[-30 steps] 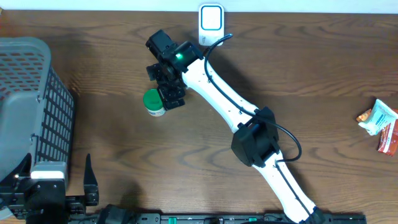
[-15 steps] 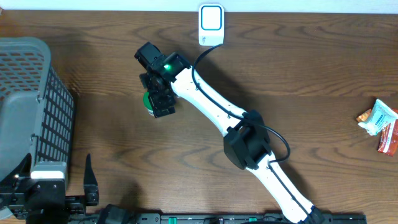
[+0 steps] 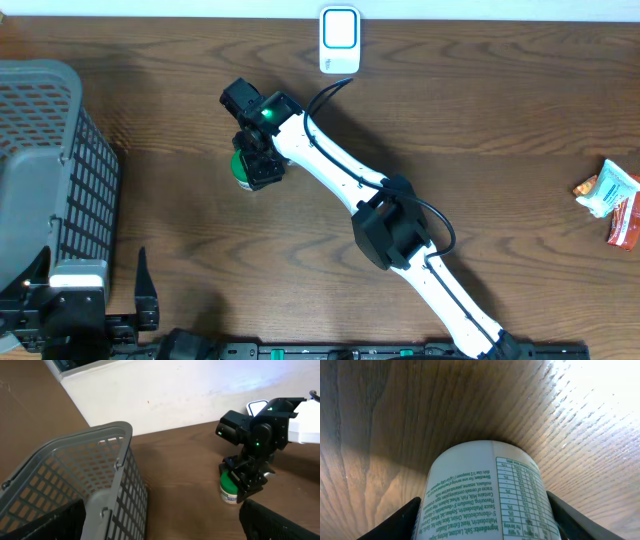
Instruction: Scan the item barcode
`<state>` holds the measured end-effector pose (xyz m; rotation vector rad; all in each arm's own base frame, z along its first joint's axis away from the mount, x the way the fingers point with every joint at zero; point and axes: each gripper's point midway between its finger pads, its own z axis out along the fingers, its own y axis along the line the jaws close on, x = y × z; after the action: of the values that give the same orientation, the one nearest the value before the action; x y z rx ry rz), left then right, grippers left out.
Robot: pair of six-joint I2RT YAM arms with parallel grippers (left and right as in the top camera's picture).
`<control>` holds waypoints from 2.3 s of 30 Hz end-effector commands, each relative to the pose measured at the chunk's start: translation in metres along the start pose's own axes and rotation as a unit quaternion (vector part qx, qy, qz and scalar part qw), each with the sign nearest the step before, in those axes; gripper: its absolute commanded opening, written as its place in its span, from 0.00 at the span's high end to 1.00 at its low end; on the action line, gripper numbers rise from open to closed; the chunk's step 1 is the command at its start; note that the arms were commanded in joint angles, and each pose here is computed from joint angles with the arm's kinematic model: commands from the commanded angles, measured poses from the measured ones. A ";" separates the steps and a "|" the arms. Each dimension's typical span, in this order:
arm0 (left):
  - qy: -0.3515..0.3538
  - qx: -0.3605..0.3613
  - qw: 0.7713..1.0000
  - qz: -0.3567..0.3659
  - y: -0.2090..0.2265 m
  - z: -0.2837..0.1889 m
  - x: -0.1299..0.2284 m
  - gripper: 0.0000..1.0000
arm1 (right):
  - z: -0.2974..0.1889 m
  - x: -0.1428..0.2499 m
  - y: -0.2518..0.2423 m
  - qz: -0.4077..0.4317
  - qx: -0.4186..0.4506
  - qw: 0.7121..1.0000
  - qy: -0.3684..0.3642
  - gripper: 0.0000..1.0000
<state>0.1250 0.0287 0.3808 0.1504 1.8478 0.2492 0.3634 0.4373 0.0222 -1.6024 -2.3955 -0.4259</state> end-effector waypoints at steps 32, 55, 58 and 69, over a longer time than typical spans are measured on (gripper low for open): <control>-0.003 0.002 1.000 0.001 0.000 -0.002 0.000 0.02 | -0.084 -0.208 -0.060 -0.686 0.237 0.686 0.039 0.39; -0.003 0.002 1.000 0.001 0.000 -0.002 0.000 0.02 | -0.229 -0.142 -0.038 -0.484 0.111 0.843 -0.206 0.01; -0.003 0.002 1.000 0.001 0.000 -0.002 0.000 0.02 | -0.219 -0.149 -0.044 -0.445 0.120 0.867 -0.190 0.01; -0.003 0.002 1.000 0.001 0.000 -0.002 0.000 0.02 | -0.142 -0.201 -0.078 -0.375 0.197 0.894 -0.148 0.01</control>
<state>0.1250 0.0287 0.3810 0.1502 1.8474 0.2491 0.3670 0.1841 0.0924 -0.5070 -3.0214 0.2290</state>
